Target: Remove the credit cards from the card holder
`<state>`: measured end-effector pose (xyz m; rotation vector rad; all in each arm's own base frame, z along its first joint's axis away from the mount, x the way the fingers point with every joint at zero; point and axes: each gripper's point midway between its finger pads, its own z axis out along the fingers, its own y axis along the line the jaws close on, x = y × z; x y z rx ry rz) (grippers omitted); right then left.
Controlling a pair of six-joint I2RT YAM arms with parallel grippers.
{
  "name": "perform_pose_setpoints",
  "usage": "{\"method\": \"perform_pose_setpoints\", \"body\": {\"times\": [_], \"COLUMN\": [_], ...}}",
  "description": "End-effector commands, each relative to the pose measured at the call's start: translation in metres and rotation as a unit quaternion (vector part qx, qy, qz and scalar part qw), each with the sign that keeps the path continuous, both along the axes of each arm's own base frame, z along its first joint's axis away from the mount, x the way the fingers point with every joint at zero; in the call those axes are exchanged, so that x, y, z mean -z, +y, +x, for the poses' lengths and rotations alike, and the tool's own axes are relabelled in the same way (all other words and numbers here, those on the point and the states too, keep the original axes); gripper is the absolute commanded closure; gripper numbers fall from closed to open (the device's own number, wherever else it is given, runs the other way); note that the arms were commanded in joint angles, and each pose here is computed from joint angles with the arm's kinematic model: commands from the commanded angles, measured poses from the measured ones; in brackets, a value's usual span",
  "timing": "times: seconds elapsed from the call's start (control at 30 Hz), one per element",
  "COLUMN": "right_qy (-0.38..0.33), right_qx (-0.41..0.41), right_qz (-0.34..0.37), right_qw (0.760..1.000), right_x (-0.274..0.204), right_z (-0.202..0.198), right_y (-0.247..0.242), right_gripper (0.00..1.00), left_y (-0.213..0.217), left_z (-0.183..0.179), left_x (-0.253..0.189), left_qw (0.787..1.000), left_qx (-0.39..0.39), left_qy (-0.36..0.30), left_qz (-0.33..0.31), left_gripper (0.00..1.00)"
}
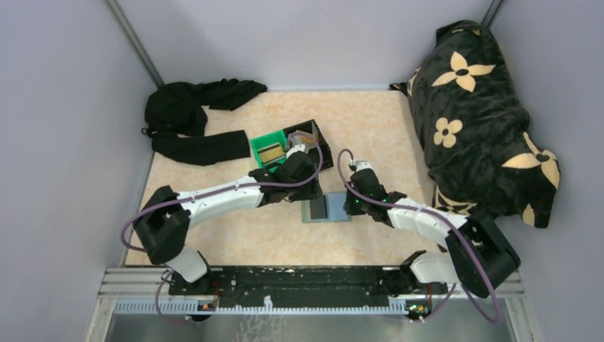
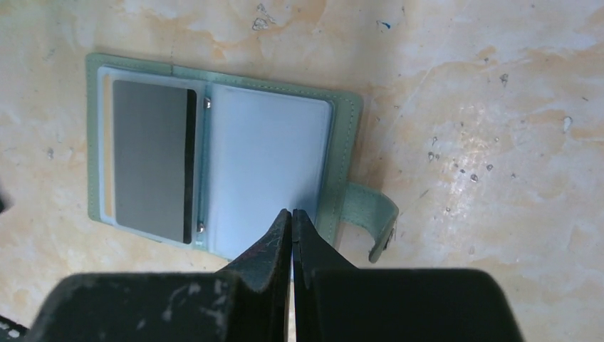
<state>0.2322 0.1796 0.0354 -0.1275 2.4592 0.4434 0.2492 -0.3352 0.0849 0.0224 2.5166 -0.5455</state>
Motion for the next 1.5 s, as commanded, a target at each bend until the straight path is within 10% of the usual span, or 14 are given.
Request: {"method": "perform_pose_setpoints", "body": {"times": [0.0, 0.23, 0.87, 1.47], "right_qy": [-0.029, -0.004, 0.022, 0.032], "right_qx": [-0.019, -0.033, -0.018, -0.022], "right_qz": [0.013, 0.029, -0.005, -0.008], "right_qw": [0.999, 0.999, 1.0, 0.999], "right_x": [-0.012, 0.006, 0.031, 0.039], "right_z": [0.025, 0.035, 0.026, 0.022], "right_y": [0.023, 0.044, 0.03, 0.029], "right_gripper": [1.0, 1.0, 1.0, 1.0], "left_y": [0.004, -0.006, -0.002, 0.009], "left_z": [-0.003, -0.039, -0.028, -0.024], "left_x": [-0.009, 0.008, 0.018, 0.048], "left_qw": [0.999, 0.988, 0.987, 0.988], "left_qx": [0.007, 0.079, 0.069, 0.05], "left_qy": [-0.024, -0.021, -0.028, 0.023], "left_qz": [-0.02, -0.132, -0.145, -0.145], "left_gripper": [0.42, 0.99, 1.0, 0.75]}}
